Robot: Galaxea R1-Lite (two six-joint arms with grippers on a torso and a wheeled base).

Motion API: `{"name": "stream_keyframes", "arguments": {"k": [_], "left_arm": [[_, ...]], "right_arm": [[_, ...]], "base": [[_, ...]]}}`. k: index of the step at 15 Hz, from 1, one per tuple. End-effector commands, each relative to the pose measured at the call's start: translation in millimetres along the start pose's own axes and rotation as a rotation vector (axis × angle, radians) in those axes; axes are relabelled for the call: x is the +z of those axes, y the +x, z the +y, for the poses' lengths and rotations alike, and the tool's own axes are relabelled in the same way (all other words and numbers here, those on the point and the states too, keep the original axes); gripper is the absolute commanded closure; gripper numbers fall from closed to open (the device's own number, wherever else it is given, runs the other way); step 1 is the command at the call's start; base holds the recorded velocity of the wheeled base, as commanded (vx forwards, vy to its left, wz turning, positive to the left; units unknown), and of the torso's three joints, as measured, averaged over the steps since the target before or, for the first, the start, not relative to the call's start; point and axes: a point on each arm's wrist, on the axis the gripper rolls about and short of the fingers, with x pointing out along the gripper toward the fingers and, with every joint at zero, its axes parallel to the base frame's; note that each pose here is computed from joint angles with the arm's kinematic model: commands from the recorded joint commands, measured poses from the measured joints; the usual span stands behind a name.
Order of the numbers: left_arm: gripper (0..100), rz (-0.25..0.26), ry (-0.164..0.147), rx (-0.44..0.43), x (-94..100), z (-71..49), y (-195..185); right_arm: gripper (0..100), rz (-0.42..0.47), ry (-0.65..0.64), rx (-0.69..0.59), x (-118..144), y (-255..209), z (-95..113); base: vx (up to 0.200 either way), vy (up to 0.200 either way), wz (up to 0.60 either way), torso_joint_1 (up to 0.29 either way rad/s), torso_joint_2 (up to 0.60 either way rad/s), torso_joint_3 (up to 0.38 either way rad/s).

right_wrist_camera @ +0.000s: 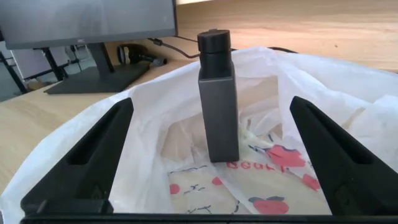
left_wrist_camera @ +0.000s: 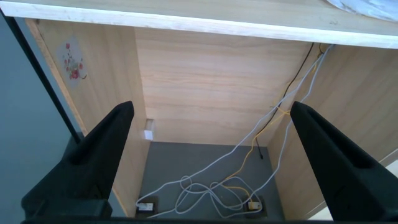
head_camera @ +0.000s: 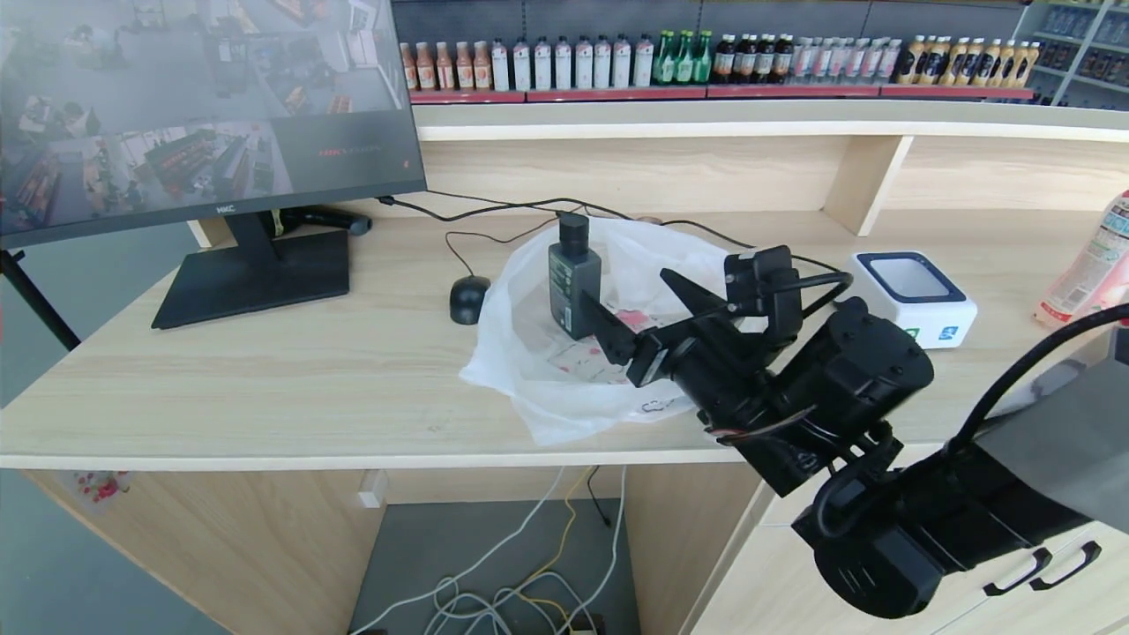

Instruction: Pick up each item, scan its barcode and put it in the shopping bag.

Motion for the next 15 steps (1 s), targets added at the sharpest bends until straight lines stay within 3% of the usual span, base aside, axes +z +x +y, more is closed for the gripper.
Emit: {"name": "stream_keyframes", "arguments": {"k": [1,8,12,15], "left_arm": [[0,0.000,-0.001,0.000,0.0,0.0,0.0],[0,0.000,-0.001,0.000,0.0,0.0,0.0],[0,0.000,-0.001,0.000,0.0,0.0,0.0],[0,0.000,-0.002,0.000,0.0,0.0,0.0]], "right_arm": [[0,0.026,-0.013,0.005,11.3,-23.8,-0.3],[0,-0.049,-0.025,0.005,46.0,-38.0,-2.1],[0,-0.050,-0.021,-0.001,55.5,-51.9,-5.0],[0,-0.004,-0.021,0.010,49.0,-63.0,-2.8]], "base": [[0.000,0.000,0.00,0.000,0.00,0.000],[0.000,0.000,0.00,0.000,0.00,0.000],[0.000,0.000,0.00,0.000,0.00,0.000],[0.000,0.000,0.00,0.000,0.00,0.000]]}}
